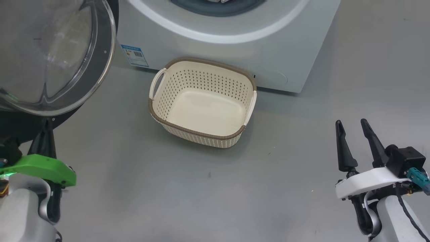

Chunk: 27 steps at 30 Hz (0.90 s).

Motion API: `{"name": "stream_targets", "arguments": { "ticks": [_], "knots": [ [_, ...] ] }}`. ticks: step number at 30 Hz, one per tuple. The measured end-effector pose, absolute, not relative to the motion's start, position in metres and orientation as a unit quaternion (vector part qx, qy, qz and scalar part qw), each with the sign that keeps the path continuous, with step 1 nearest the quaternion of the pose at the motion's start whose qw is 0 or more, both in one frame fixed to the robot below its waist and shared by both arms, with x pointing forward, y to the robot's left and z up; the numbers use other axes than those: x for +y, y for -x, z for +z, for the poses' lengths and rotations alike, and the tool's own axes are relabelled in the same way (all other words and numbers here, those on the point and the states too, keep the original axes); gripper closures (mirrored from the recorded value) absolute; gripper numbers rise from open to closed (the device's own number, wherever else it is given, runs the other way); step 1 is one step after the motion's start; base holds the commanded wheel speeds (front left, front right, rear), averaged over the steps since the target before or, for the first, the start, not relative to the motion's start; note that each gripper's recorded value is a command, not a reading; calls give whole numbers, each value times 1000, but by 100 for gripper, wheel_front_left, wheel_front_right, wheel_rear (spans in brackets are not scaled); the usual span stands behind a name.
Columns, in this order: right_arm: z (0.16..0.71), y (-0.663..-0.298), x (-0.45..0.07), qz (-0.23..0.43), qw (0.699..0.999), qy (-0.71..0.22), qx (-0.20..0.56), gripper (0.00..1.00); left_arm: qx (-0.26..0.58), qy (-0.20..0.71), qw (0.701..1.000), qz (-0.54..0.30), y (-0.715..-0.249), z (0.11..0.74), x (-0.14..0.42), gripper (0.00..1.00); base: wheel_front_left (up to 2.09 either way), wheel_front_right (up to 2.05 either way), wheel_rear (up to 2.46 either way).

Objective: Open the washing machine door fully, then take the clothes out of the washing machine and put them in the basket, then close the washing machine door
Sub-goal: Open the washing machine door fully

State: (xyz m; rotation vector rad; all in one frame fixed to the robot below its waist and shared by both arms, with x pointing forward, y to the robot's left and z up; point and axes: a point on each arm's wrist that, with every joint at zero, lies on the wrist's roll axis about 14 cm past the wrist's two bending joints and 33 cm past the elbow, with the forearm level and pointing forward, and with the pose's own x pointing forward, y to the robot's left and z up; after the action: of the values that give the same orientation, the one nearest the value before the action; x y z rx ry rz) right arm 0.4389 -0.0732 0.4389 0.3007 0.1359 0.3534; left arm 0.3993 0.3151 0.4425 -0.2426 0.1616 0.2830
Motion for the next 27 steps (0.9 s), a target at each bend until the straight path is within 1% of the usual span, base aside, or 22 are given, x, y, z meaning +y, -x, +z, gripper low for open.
{"name": "stream_targets", "arguments": {
  "ticks": [6,10,19,24,27],
  "knots": [
    [453,-427,-88,154,976,-148,52,0,70,136,983,98,-399,446,281,100,0,0,0],
    [463,-420,-98,129,975,-175,40,0,65,147,984,74,-397,446,259,100,0,0,0],
    [479,-405,-128,94,981,-167,14,0,36,175,984,13,-405,463,206,100,0,0,0],
    [477,-395,-146,75,985,-156,14,0,29,181,983,-14,-407,468,183,100,0,0,0],
    [475,-393,-148,73,985,-154,17,0,29,180,983,-22,-406,468,176,100,0,0,0]
  ]
}}
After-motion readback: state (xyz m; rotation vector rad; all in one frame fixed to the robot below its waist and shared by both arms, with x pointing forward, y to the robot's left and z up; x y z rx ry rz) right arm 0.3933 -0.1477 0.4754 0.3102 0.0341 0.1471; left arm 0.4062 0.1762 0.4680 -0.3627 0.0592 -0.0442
